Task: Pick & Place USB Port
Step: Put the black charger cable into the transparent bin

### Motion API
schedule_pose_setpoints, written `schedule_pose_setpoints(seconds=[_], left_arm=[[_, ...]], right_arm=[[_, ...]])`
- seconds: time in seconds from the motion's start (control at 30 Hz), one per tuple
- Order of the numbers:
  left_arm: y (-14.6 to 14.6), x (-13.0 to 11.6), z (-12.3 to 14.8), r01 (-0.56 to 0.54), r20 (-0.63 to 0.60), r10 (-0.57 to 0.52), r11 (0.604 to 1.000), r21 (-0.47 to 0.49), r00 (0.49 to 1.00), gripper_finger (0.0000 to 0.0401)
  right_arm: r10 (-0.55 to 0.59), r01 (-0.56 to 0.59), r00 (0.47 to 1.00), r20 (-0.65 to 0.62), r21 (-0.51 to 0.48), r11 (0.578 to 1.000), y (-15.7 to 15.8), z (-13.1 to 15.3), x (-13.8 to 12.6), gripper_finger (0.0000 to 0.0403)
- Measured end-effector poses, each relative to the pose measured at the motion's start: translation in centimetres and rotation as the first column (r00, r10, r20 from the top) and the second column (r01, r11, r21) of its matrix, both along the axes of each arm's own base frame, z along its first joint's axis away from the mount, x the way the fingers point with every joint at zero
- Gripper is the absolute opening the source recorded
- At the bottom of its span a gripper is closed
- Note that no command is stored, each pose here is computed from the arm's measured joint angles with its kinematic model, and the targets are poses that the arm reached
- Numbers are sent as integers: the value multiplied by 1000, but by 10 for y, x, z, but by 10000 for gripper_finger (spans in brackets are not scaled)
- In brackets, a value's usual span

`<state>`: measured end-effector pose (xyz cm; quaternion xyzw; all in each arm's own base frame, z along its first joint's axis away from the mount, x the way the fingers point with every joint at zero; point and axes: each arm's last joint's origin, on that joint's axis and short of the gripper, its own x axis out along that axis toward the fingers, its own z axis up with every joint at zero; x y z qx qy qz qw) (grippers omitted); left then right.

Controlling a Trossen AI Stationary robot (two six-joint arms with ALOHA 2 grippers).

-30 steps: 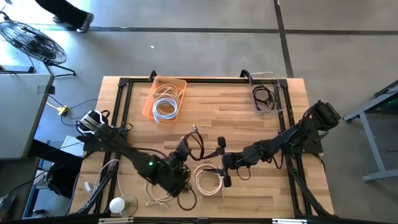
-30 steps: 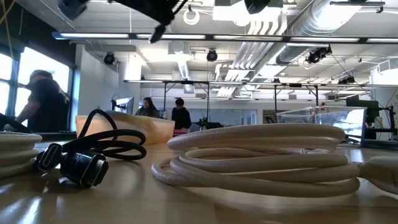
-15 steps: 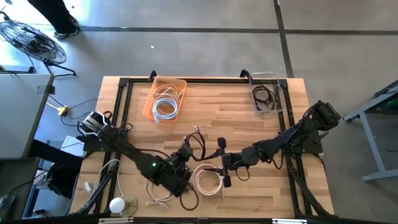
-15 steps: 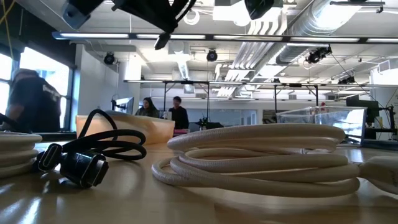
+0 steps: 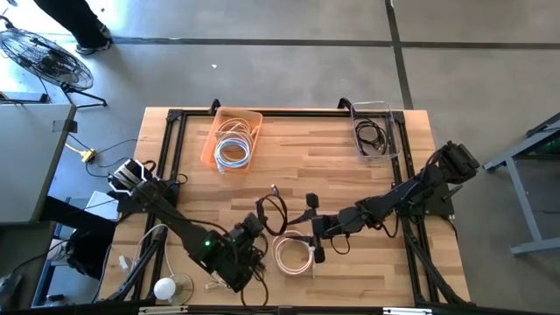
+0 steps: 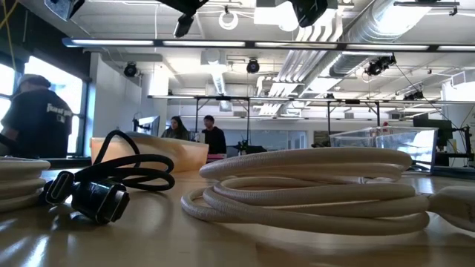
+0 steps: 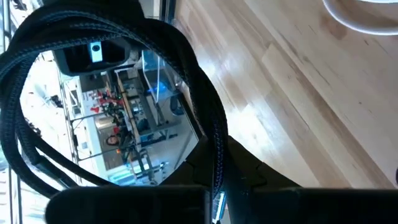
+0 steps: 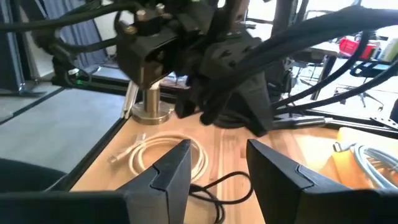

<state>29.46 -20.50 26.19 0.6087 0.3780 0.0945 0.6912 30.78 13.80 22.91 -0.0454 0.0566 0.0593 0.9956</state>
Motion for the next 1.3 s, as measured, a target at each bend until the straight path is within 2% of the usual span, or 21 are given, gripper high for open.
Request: schedule_pose_setpoints(seconds=[0.47, 0.7, 1.0, 1.1, 1.23, 1.3], left_arm=[[0, 7, 3, -2, 49, 2, 1000, -2, 999, 7], [12, 19, 1, -19, 30, 20, 998, -53, 999, 7], [13, 31, -7, 12, -4, -12, 998, -55, 1000, 7], [15, 35, -9, 12, -7, -12, 998, -58, 1000, 7], [16, 34, -10, 6, -19, -7, 999, -38, 1000, 10], [17, 33, -10, -5, -17, 5, 1000, -16, 1000, 25]], right_arm=[[23, -23, 999, 31, 8, 1000, 1, 3, 0, 145], [53, -54, 998, 39, 14, 998, 2, 4, 0, 145], [52, -52, 998, 30, 12, 999, -3, 3, 2, 140], [66, -66, 998, 22, 12, 998, -3, 2, 2, 118], [74, -74, 997, -5, -1, 997, -3, 0, 2, 38], [69, -69, 998, -15, -25, 997, -3, -2, 2, 19]])
